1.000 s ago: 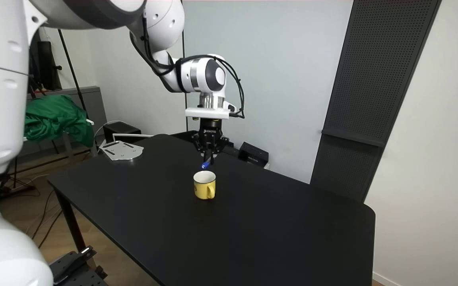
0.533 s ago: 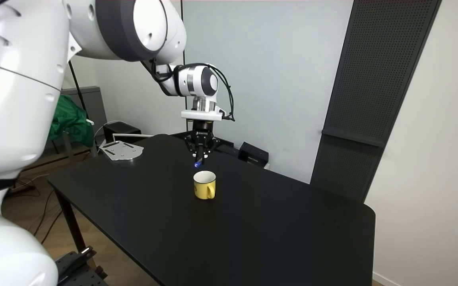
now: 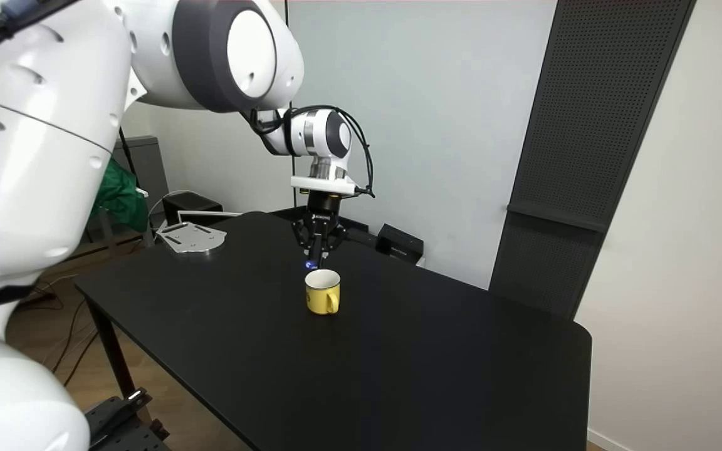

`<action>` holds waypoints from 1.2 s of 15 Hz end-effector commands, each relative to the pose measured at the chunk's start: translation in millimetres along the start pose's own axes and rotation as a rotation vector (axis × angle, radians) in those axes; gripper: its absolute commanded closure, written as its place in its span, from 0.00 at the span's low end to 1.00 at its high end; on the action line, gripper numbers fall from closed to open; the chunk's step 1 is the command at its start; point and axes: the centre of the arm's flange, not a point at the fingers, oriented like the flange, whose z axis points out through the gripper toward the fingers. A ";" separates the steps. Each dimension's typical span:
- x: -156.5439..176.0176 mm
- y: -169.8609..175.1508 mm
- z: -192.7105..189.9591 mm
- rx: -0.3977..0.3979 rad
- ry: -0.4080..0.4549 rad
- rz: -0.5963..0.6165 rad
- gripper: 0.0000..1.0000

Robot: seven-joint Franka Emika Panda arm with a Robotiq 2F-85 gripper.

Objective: Put the marker inside in the mug cup

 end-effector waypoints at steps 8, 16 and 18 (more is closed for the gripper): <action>14.6 12.6 9.2 0.003 -0.092 0.042 0.95; 55.4 19.0 23.9 -0.003 -0.139 0.041 0.95; 66.4 17.7 20.9 -0.008 -0.128 0.035 0.95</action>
